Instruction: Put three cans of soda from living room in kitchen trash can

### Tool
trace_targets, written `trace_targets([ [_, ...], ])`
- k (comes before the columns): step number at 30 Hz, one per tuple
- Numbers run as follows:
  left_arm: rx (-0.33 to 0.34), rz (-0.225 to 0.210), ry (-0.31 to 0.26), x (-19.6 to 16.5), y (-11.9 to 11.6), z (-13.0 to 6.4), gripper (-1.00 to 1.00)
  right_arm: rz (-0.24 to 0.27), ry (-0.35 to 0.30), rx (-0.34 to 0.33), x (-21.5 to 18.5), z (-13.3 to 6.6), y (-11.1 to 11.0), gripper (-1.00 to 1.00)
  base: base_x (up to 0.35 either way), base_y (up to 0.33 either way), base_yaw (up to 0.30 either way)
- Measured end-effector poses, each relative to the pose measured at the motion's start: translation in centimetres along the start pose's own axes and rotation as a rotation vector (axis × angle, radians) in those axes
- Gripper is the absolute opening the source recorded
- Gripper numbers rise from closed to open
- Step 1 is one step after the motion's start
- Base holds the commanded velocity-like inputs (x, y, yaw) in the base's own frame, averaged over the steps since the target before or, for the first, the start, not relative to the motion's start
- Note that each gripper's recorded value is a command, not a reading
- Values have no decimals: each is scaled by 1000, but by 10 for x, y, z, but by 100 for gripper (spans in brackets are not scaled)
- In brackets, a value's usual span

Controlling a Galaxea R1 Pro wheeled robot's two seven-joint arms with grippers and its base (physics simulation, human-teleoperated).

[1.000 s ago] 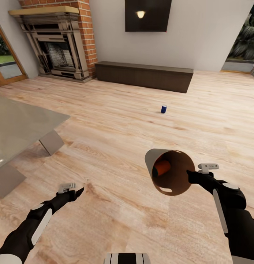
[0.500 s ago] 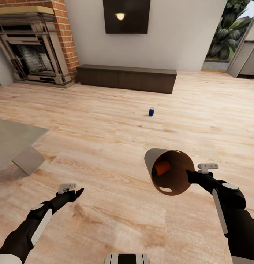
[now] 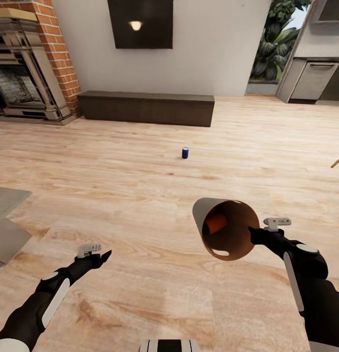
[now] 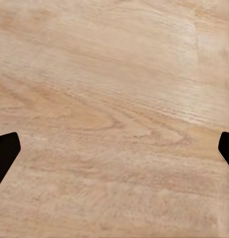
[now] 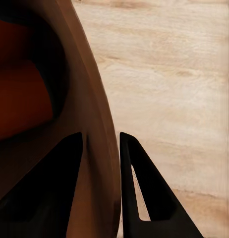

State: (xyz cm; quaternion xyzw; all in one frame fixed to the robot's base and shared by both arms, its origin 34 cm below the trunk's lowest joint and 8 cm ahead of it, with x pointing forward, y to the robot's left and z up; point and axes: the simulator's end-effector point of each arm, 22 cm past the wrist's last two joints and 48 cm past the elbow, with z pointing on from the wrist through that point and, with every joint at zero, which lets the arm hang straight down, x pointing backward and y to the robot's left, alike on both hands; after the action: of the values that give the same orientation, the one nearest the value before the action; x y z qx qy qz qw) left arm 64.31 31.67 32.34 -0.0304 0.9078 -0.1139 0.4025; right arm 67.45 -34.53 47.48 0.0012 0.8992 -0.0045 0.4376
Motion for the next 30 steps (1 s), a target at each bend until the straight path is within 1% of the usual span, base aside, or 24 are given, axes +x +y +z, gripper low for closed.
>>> trace_targets([
  [1,0,0,0,0,0,0,100,0,-1,0,0,0,0,-100,11,0,-227],
  [5,-45,3,-3,-7,7,-5,100,0,-21,0,-10,-8,0,-100,5,0,-227],
  [7,-56,4,-7,-11,9,-7,100,2,-30,-2,-15,-11,0,-100,2,0,-227],
  [11,-64,6,-22,-20,9,-12,100,0,-51,3,-25,-19,-1,-100,0,0,-226],
  [18,-60,7,-39,-25,7,-14,100,-1,-55,4,-27,-21,-1,-100,10,1,-199],
  [23,-60,9,-44,-26,7,-15,100,1,-59,1,-29,-22,-1,-100,192,38,-157],
  [30,-60,12,-44,-27,7,-15,100,3,-59,0,-29,-23,0,-100,313,24,-33],
])
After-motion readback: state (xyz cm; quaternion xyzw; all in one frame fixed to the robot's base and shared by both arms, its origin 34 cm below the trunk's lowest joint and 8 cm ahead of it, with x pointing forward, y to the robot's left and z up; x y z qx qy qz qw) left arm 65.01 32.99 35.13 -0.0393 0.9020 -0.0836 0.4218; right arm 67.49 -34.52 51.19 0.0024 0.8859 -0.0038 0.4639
